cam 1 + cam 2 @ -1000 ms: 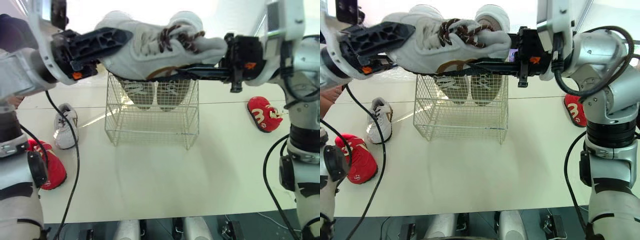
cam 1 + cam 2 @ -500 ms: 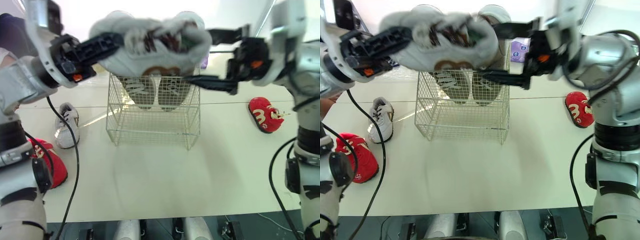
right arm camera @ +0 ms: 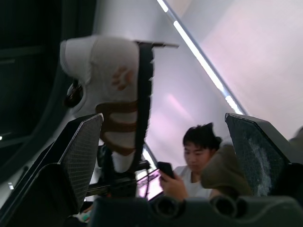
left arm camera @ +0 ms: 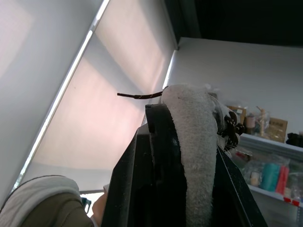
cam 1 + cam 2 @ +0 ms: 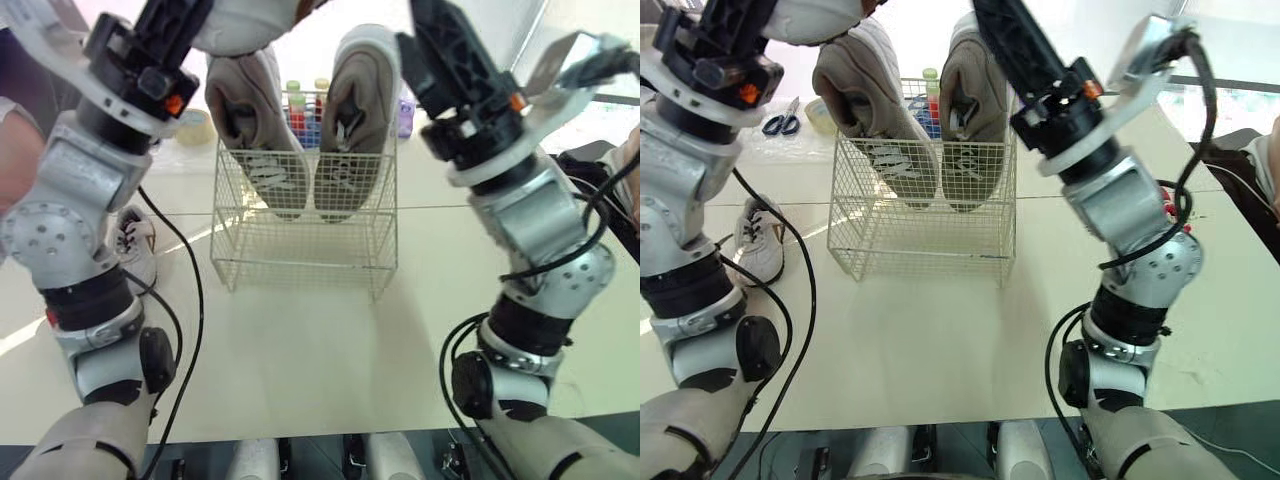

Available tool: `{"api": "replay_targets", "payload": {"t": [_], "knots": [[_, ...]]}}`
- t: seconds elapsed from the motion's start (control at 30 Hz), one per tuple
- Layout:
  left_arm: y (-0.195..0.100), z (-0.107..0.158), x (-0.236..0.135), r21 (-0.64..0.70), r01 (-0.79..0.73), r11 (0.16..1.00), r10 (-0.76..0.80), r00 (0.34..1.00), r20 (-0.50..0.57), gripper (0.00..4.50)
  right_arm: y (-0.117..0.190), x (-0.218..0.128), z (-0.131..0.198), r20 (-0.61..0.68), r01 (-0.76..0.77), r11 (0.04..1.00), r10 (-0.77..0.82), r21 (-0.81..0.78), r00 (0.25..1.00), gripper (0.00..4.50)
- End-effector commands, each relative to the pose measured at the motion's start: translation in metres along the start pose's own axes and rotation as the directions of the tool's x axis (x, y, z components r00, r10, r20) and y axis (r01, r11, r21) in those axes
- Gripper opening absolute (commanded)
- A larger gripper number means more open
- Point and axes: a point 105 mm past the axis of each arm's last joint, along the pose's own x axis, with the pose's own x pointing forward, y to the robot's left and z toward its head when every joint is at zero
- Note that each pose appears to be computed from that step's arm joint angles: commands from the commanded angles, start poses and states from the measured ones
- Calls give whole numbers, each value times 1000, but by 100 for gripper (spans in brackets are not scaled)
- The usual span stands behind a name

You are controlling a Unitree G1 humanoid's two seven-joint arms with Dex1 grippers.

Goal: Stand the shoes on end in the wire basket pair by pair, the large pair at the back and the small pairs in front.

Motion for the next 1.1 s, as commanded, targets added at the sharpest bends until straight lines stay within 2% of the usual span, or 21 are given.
{"api": "replay_targets", "payload": {"t": [0.03, 0.1, 0.2, 0.5, 0.6, 0.73, 0.8, 0.83, 0.93, 1.0, 1.1], "knots": [[-3, 3, 5, -1, 21, 1000, -21, 998, 53, 33, 15, 7, -11, -6, -54, 997, 54, -59, 999, 447], [-3, -7, 4, -30, 30, 999, -28, 999, 43, 33, 15, 12, -16, -11, -69, 994, 68, -91, 998, 447], [-5, -21, -1, -97, 60, 993, -57, 998, 29, 33, 10, 21, -12, 66, -56, 996, 60, -74, 996, 447], [0, -37, -8, -152, 21, 988, -18, 1000, 22, 33, 2, 34, -3, 179, -41, 991, 64, -130, 982, 447], [2, -40, -10, -154, 5, 988, -3, 1000, 15, 33, 2, 35, -5, 184, -39, 989, 65, -144, 981, 367], [5, -41, -11, -148, -15, 989, 16, 1000, 7, 33, 8, 37, -9, 178, -64, 987, 91, -149, 980, 160], [7, -42, -12, -141, -24, 990, 24, 1000, -7, 33, 12, 39, -11, 170, -78, 986, 103, -145, 980, 89], [6, -43, -12, -150, -14, 989, 12, 1000, -17, 83, 14, 40, -12, 165, -85, 986, 109, -144, 980, 62], [9, -46, -15, -78, -58, 995, 50, 994, -98, 220, 20, 41, -9, 122, -119, 971, 146, -209, 982, 61], [12, -55, -24, 30, -90, 996, 94, 967, -237, 314, 20, 36, -2, 7, -175, 931, 187, -319, 982, 61], [8, -64, -43, 174, -73, 982, 143, 888, -438, 314, -5, 20, 32, -164, -201, 830, 133, -520, 977, 61]]}}
